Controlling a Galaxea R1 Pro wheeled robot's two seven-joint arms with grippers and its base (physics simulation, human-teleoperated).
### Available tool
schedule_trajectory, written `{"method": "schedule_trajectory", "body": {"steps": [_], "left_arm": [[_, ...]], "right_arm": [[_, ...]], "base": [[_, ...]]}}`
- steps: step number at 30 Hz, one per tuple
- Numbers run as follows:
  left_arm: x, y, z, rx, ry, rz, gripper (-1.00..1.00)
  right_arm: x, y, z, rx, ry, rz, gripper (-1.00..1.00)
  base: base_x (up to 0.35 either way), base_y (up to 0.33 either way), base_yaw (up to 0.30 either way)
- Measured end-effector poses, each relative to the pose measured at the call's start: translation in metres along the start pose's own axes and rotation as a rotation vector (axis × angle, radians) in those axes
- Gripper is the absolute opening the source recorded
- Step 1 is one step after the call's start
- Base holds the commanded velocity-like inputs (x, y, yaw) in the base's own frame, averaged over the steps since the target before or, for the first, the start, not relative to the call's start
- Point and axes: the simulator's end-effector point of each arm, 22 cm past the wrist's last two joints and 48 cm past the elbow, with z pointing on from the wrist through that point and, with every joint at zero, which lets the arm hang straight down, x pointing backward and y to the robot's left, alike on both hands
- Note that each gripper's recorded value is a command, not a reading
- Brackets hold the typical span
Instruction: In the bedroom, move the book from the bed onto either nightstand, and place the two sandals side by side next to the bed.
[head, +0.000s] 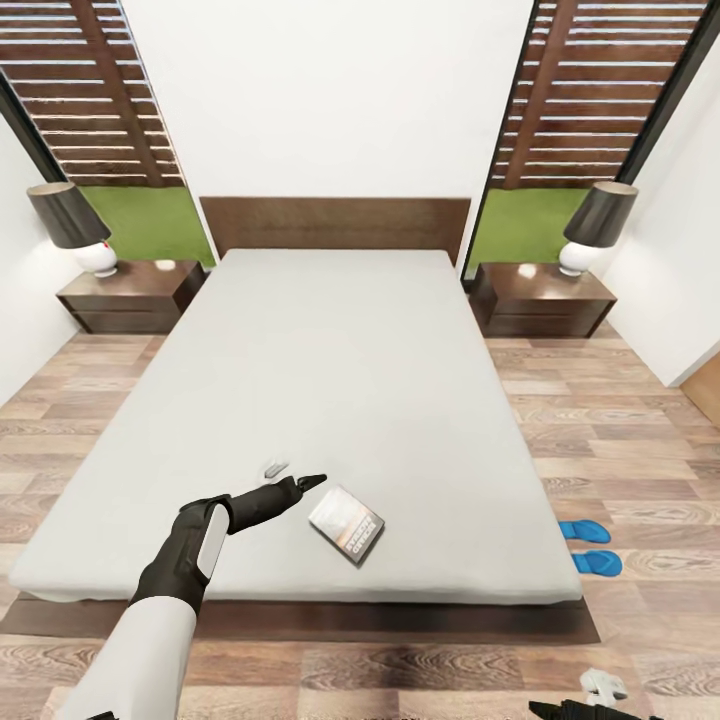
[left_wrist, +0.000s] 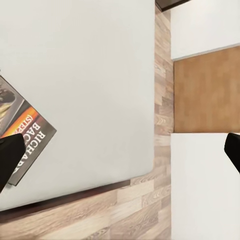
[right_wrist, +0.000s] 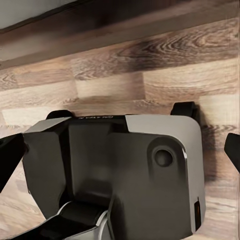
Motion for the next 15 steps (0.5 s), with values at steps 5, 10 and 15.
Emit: {"method": "schedule_trajectory", "body": {"steps": [5,10,15], "left_arm": [[0.003,0.003,0.002,-0.002,0.005,-0.005,1.00],[0.006,0.006,0.004,-0.003,0.011,-0.010,1.00],[0.008,0.010,0.005,-0.006,0.016,-0.015,1.00]], "right_arm": [[-0.036,0.008,-0.002,-0.010,-0.032,-0.055,1.00],[-0.038,0.009,-0.001,-0.017,-0.032,-0.068,1.00],[-0.033,0.040,-0.003,-0.166,-0.021,-0.066,1.00]], "base": [[0.000,0.000,0.000],[0.000,0.000,0.000],[0.000,0.000,0.000]]}}
